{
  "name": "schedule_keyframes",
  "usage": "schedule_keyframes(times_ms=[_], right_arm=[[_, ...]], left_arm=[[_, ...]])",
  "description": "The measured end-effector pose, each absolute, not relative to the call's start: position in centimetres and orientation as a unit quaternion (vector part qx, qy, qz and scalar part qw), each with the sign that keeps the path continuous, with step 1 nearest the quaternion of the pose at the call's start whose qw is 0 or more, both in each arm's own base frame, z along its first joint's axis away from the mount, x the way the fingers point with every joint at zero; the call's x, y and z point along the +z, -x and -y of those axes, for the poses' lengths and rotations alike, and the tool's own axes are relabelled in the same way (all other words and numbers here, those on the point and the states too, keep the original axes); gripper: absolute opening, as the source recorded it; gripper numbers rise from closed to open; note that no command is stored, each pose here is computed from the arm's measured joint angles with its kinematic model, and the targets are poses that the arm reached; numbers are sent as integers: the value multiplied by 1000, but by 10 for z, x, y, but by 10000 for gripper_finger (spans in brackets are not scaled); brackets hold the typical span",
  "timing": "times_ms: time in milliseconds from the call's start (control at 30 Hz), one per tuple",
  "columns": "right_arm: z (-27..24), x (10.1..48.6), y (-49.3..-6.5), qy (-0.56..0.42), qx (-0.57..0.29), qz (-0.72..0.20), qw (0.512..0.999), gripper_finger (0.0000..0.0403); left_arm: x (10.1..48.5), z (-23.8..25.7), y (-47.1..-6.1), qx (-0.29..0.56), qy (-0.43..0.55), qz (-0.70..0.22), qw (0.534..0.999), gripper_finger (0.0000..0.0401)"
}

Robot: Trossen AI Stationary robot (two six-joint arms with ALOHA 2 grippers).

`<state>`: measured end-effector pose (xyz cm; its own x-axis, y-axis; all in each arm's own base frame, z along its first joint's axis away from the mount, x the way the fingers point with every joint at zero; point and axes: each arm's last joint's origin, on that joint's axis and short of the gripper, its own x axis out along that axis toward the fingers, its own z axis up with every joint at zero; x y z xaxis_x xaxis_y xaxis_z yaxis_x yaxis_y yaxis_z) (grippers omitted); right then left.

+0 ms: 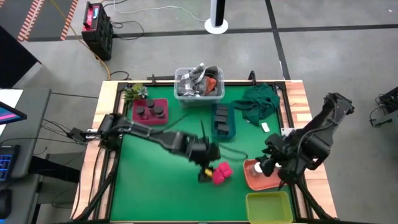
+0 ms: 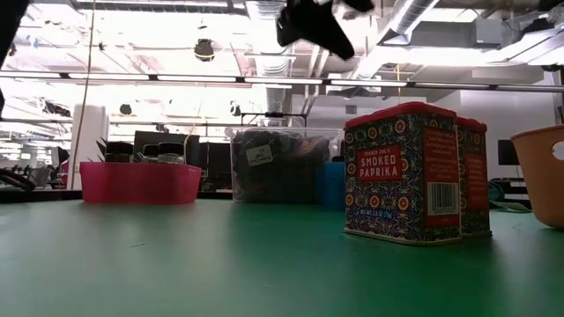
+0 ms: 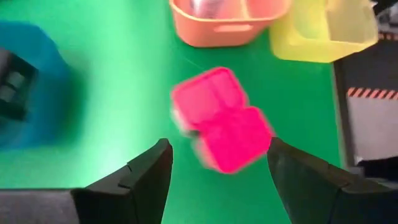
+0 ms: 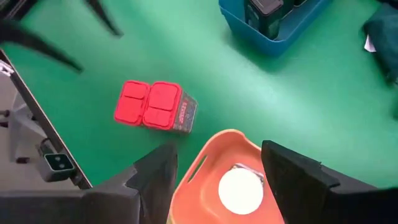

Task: Sort spices by type
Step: Put the red seasoning can into the yellow bin

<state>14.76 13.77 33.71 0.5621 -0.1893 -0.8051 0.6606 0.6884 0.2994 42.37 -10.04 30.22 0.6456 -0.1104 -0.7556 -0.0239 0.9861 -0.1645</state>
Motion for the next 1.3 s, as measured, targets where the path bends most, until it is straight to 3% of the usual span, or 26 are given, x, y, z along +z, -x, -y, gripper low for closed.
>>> schedule_keyframes(times_ms=[200,333,433,633,800,1300], right_arm=[[-141,337,-145,-284,-239,-399,839,260],[-142,338,-145,-288,-235,-396,839,260],[-145,338,-148,-292,-223,-392,844,260],[-151,336,-151,-283,-212,-393,849,260],[-156,333,-151,-278,-210,-396,849,260],[-157,331,-152,-274,-214,-395,851,260]], left_arm=[[300,155,-413,-14,86,-399,913,260],[287,164,-417,19,167,-404,899,276],[270,170,-425,28,169,-407,897,291],[255,170,-436,31,175,-405,897,334],[247,164,-432,82,140,-421,893,359],[236,159,-444,77,132,-387,909,363]])
